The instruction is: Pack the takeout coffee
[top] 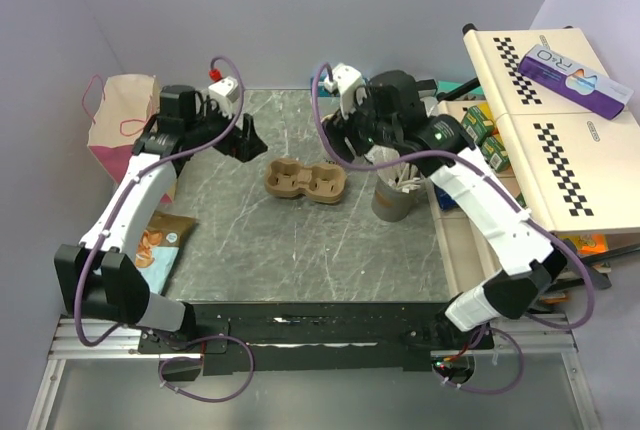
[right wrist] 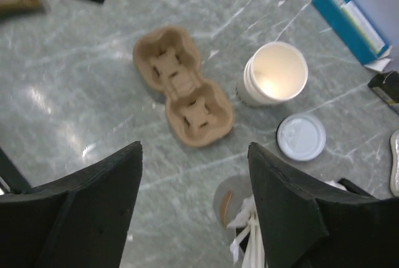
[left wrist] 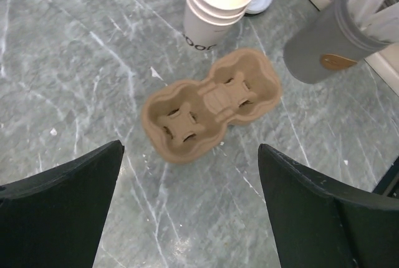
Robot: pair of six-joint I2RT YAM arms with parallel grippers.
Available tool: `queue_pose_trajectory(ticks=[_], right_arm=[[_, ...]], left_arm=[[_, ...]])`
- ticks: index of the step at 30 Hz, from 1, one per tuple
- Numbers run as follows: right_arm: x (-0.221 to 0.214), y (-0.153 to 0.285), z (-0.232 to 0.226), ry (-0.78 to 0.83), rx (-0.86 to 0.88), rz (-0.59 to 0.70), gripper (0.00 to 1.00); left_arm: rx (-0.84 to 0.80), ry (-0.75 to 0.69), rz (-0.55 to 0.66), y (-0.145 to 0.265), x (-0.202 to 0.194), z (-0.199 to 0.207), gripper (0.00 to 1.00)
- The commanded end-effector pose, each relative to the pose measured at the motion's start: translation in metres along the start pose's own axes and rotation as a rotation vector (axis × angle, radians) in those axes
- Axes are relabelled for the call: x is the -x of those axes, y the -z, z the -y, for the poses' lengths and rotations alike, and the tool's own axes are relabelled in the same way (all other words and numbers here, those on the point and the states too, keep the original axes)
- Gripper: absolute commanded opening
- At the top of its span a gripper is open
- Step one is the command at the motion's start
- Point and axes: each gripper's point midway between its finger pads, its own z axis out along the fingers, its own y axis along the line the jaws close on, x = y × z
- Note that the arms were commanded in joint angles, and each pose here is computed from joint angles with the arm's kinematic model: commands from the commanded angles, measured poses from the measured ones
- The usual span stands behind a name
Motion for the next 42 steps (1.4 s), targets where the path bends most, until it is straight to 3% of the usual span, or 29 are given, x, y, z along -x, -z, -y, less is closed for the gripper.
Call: queue_pose_trajectory(ticks=[1,3,8,17,27,42], right_arm=[[0.052,-0.002,0.03,-0.028,-0.065,0.142,0.69],[0.062,-0.017,0.041,-0.005,-0.039,0.152,0.57],[0.049,-0.074,0.033,0.132,0.192,0.058,0.54],[-0.003,-0.147,0.051,0.243,0.219,-0.078,0.52],[-0.05,-0.177,0.068,0.24,0.198,-0.195,0.43],[-0.091,-0.191,0.074,0.212,0.226,-0.296,0.39]], left_arm=[[0.013,-0.084,0.076,-0.004,0.055,0.0,0.94],[0.043,-0.042,0.041,-0.01,0.059,-0.009,0.93],[0.043,0.006,-0.004,-0.009,0.037,-0.007,0.9],[0.09,-0.03,0.006,0.015,0.019,0.001,0.91],[0.092,-0.011,-0.023,0.015,0.002,0.001,0.91],[0.085,0.023,-0.044,0.005,-0.008,-0.005,0.91]])
